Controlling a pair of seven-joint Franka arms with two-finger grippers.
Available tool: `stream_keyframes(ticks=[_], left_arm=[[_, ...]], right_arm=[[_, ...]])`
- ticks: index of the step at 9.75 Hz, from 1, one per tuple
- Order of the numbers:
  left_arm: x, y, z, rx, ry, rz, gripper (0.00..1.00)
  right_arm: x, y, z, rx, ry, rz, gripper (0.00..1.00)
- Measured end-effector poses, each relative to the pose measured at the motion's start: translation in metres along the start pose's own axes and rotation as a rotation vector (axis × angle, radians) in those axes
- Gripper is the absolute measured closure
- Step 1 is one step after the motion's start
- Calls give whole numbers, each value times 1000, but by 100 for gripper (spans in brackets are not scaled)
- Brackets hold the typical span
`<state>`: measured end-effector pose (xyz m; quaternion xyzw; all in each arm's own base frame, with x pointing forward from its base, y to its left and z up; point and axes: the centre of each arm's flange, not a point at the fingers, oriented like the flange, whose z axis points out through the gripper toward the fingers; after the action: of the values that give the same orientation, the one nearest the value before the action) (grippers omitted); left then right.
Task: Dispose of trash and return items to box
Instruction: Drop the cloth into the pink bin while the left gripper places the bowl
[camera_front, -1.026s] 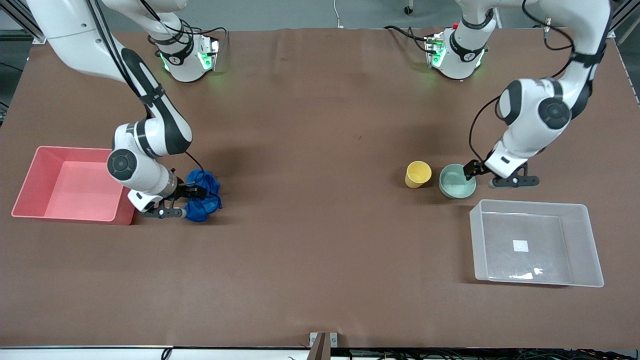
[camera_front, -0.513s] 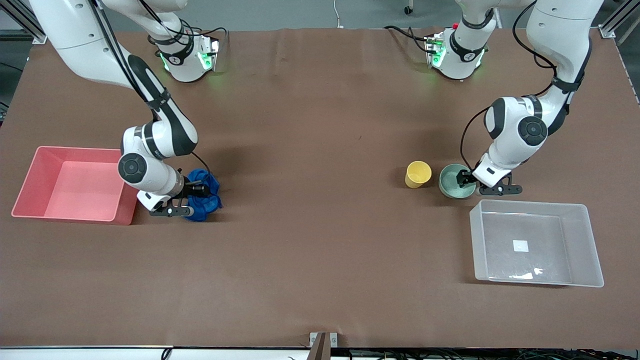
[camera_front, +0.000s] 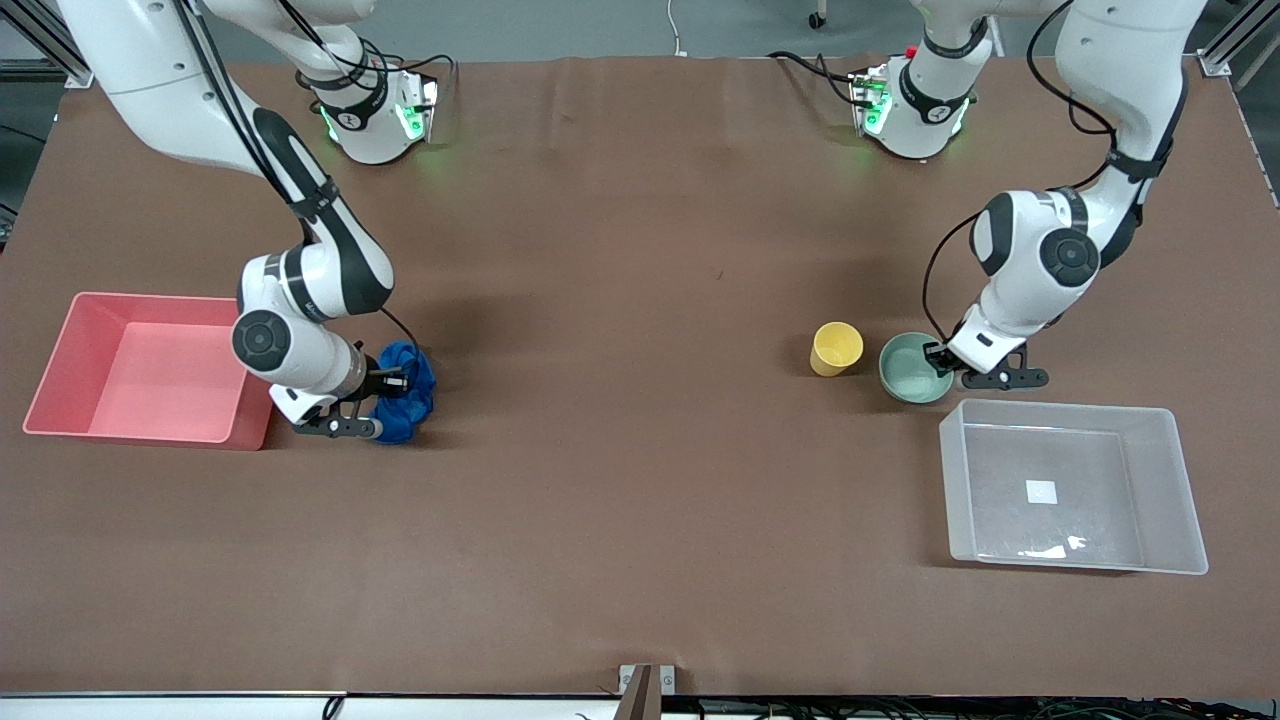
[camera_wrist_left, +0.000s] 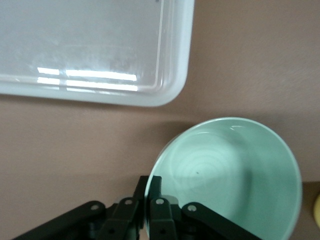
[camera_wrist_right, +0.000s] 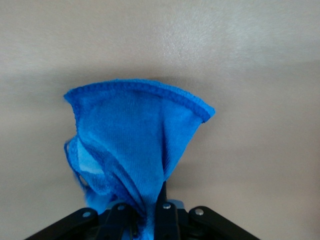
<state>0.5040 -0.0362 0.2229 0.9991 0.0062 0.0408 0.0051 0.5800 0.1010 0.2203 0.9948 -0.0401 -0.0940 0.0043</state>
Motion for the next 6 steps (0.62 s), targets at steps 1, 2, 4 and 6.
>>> stream_keyframes(ticks=[1, 2, 4, 6], left_arm=[[0, 0, -26, 0, -20, -1, 96], [0, -1, -59, 0, -36, -3, 96], [15, -19, -135, -4, 2, -20, 96], [60, -53, -177, 5, 70, -5, 96]], right_arm=[[6, -4, -44, -20, -40, 13, 84], [9, -2, -97, -35, -55, 26, 84], [1, 32, -189, -50, -44, 79, 84], [-11, 111, -224, -66, -52, 97, 84]])
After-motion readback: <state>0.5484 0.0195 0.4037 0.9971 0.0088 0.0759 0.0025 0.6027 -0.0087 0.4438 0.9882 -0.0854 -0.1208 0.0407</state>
